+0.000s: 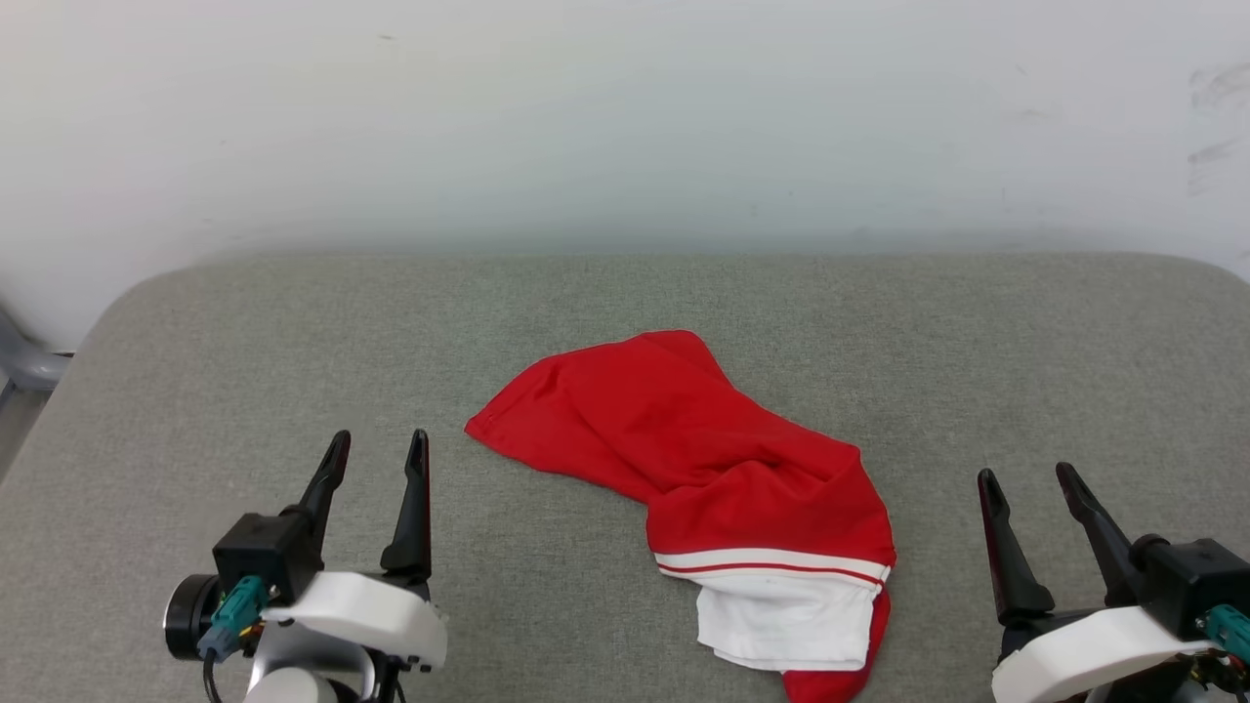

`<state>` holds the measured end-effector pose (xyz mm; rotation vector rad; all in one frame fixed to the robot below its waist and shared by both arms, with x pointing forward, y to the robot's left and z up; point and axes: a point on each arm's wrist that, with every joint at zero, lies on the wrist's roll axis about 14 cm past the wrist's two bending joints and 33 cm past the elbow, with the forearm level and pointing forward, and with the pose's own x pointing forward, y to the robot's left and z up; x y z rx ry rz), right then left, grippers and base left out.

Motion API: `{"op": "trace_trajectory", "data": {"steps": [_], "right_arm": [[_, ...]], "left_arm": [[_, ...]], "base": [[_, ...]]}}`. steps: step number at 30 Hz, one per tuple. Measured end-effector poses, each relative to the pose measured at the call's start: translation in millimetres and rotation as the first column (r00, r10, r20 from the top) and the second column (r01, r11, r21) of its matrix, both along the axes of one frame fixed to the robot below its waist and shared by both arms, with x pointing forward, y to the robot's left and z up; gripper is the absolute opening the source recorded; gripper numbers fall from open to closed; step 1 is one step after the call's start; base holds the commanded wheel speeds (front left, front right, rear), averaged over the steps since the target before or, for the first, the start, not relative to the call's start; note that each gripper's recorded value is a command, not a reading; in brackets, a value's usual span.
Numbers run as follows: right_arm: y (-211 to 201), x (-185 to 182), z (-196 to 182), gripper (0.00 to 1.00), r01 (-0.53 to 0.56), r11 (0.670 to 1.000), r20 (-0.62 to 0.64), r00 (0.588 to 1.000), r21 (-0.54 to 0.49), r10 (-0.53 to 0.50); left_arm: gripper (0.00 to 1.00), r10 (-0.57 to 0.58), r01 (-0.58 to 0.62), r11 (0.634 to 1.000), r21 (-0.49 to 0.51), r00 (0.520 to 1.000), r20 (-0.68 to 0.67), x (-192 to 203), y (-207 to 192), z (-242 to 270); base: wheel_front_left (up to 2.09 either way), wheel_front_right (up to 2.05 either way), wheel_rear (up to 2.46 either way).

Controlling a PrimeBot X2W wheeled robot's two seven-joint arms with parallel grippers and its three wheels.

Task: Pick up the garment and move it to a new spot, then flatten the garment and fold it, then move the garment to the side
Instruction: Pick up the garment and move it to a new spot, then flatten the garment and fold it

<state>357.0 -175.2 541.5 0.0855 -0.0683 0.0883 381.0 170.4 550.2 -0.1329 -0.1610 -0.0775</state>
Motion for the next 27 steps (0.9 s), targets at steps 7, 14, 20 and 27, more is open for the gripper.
{"op": "trace_trajectory", "data": {"steps": [7, 14, 20, 27], "right_arm": [[-1, -5, 3, 1.0, 0.002, 1.0, 0.0, 1.0, -0.012, -0.002], [-4, -6, 5, 1.0, 0.012, 1.0, 0.002, 1.0, -0.021, -0.012], [-8, -5, 3, 1.0, 0.021, 1.0, -0.012, 1.0, -0.02, -0.022], [4, -3, -39, 1.0, -0.036, 0.999, -0.256, 0.966, 0.003, 0.036]], "left_arm": [[1.0, -0.017, 0.017, 1.0, 0.017, 1.0, -0.006, -13, -2, -2], [1.0, -0.035, 0.035, 0.999, 0.015, 0.999, -0.017, -14, -8, -4], [1.0, -0.037, 0.037, 0.999, 0.009, 0.999, -0.028, -14, -8, -7], [1.0, -0.026, 0.026, 1.0, -0.001, 0.999, -0.039, -15, -5, -9]], "base": [[0.0, 0.0, 0.0], [0.0, 0.0, 0.0], [0.0, 0.0, 0.0], [0.0, 0.0, 0.0]]}}
